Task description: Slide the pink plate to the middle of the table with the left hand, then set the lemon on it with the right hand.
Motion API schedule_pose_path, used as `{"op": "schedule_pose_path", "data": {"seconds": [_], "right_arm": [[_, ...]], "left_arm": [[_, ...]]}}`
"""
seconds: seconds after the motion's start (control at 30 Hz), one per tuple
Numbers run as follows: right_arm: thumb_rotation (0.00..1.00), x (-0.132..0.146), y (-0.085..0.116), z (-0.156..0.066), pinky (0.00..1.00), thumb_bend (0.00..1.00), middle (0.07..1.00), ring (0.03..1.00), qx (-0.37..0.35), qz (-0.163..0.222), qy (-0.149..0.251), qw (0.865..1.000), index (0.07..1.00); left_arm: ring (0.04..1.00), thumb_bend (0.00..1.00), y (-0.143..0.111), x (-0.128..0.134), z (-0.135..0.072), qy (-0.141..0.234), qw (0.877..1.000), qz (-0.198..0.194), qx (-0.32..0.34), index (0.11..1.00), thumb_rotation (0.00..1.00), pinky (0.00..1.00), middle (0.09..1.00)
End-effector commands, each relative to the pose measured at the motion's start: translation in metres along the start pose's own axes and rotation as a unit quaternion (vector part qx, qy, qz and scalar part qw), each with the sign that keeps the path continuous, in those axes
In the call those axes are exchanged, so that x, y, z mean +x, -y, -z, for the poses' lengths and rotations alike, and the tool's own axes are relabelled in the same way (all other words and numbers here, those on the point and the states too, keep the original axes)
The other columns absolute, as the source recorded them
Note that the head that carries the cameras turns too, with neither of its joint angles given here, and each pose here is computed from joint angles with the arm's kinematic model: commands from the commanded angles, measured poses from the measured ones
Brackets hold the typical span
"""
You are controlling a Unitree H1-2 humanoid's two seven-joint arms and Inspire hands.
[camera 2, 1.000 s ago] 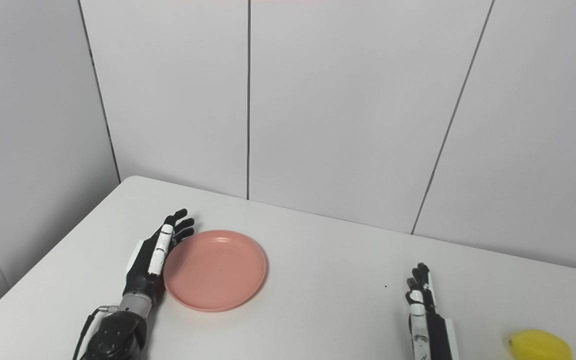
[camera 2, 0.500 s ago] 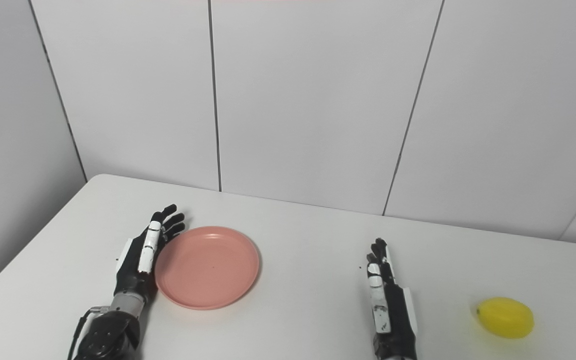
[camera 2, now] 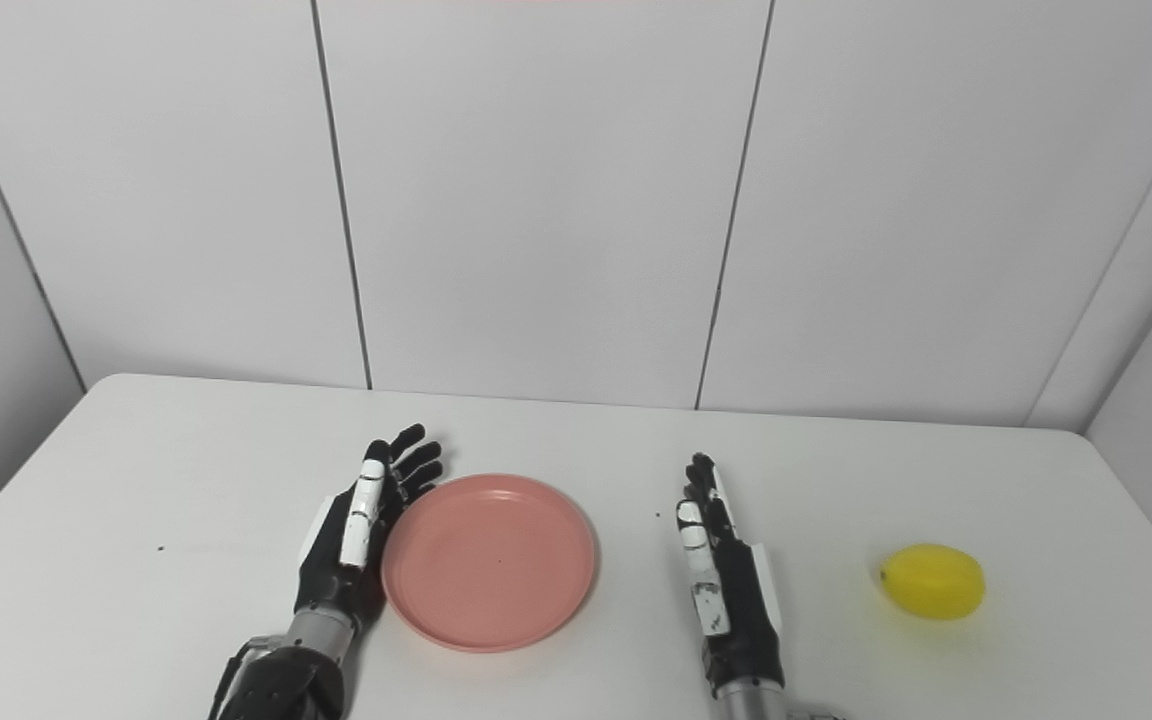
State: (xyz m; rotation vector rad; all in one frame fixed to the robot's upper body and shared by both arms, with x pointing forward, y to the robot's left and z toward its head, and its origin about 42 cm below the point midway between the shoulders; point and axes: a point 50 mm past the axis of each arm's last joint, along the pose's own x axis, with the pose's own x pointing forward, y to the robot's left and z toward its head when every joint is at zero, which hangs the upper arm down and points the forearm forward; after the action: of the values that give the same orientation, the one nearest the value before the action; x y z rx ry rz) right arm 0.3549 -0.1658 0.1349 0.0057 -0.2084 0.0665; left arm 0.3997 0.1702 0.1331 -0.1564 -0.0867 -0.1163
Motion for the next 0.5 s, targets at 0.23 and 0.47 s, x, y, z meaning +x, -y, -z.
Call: {"op": "schedule_pose_path", "data": {"seconds": [0.23,0.47], "right_arm": [[1.0,0.008,-0.012,-0.007,1.0,0.72,0.955,0.961,0.006,0.002,0.042,0.999,0.965],[1.0,0.009,-0.014,-0.004,0.98,0.72,0.949,0.95,0.003,0.006,0.049,0.999,0.958]], "left_arm": [[0.878,0.62,0.029,0.01,-0.004,0.01,0.999,0.028,-0.018,0.854,1.0,0.9,0.862],[0.876,0.61,0.038,0.006,0.001,0.005,0.999,0.031,-0.031,0.859,1.0,0.9,0.862]]}}
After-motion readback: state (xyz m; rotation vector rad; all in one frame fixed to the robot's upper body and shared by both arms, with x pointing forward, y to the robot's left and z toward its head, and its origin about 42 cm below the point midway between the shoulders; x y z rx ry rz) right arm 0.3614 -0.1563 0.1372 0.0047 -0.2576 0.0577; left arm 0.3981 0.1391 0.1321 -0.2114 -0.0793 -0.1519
